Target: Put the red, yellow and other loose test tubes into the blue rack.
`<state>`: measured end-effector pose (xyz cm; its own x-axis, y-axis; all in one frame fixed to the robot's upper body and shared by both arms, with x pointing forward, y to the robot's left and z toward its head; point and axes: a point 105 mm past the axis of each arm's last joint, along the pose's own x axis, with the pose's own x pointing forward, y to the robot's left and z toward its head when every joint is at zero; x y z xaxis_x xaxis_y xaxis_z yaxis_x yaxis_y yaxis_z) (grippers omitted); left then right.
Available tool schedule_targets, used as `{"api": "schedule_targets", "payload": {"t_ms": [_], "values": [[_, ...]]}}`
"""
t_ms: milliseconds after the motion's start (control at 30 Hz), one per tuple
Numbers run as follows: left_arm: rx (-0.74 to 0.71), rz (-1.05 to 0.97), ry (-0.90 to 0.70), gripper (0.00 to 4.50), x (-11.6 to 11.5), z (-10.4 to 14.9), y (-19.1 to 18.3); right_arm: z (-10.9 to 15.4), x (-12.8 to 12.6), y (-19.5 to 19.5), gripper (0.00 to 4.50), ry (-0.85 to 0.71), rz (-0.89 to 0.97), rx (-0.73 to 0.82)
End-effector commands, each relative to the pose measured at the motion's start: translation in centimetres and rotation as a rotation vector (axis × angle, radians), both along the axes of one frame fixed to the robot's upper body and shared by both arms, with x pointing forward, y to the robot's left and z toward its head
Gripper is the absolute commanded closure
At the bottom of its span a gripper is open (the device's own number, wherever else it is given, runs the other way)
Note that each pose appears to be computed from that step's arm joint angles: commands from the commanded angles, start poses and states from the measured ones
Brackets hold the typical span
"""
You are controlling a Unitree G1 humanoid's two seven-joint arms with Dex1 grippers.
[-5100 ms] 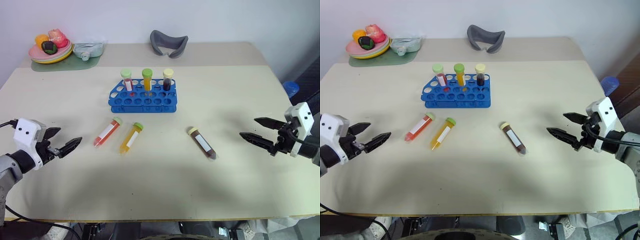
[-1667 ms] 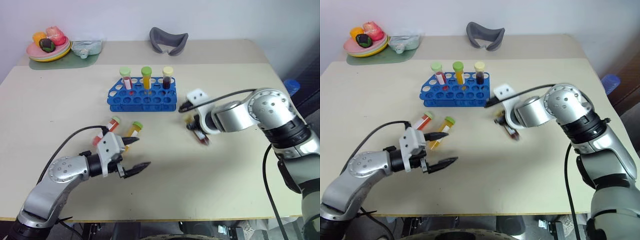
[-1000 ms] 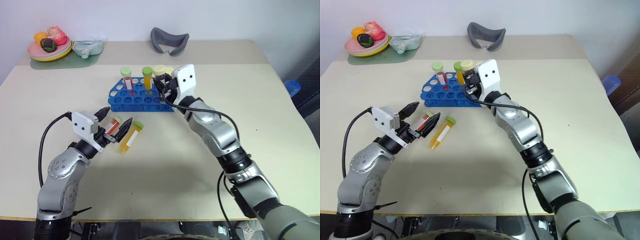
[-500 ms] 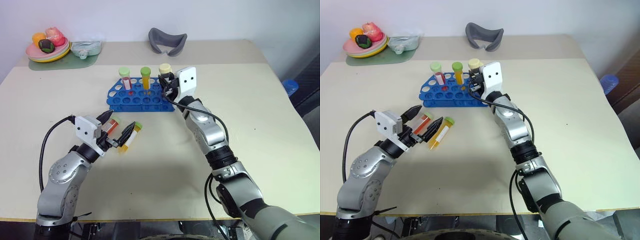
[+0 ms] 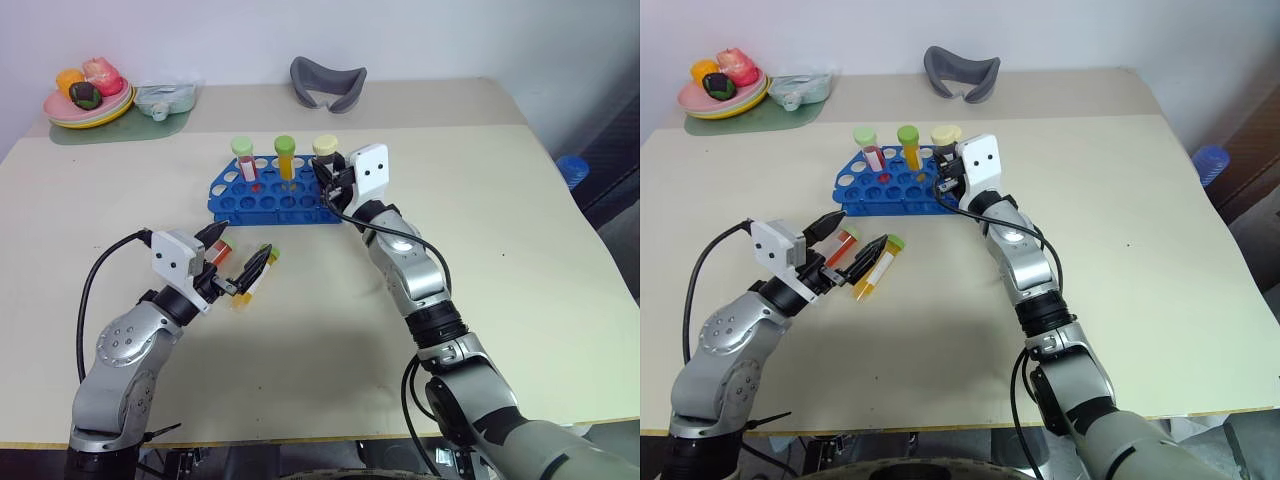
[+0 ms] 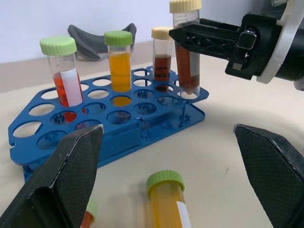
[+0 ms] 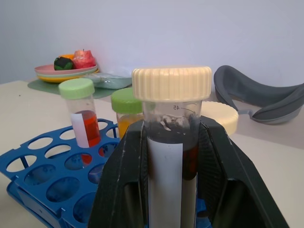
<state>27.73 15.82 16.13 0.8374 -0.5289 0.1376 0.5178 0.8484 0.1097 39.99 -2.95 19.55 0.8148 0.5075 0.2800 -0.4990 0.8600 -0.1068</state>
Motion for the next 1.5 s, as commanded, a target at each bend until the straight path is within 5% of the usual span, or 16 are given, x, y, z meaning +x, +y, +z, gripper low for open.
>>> {"api": "schedule_targets", "payload": {"t_ms": [33, 633, 867, 900, 1167, 1300, 1500], "values": [[0.002, -0.029, -0.047, 0.00, -0.3, 1.2, -0.6, 1.1, -0.3, -0.3, 3.67, -0.054, -0.009, 0.017], [-0.005, -0.033, -0.037, 0.00, -0.4, 0.9, -0.7, 0.9, 0.9, 0.6, 3.67, -0.062, -0.003, 0.025], [0.006, -0.018, -0.023, 0.00, -0.2, 0.8, -0.6, 2.3, -0.3, 0.1, 0.21, -0.137, 0.020, 0.044], [0.015, -0.022, -0.024, 0.00, -0.2, 0.9, -0.8, 2.8, -0.5, -0.2, 0.03, -0.153, 0.014, 0.048], [0.113, -0.031, 0.019, 0.00, 0.0, 1.2, -1.3, 4.3, -3.3, -4.0, 0.03, -0.201, 0.070, -0.078], [0.288, -0.036, 0.200, 0.00, 0.8, -0.1, -1.5, 1.2, -7.1, -5.6, 0.03, -0.117, 0.302, -0.398], [0.481, -0.062, 0.421, 0.00, 1.6, -0.4, -2.4, -1.9, -11.1, -6.8, 0.03, 0.019, 0.518, -0.631]]}}
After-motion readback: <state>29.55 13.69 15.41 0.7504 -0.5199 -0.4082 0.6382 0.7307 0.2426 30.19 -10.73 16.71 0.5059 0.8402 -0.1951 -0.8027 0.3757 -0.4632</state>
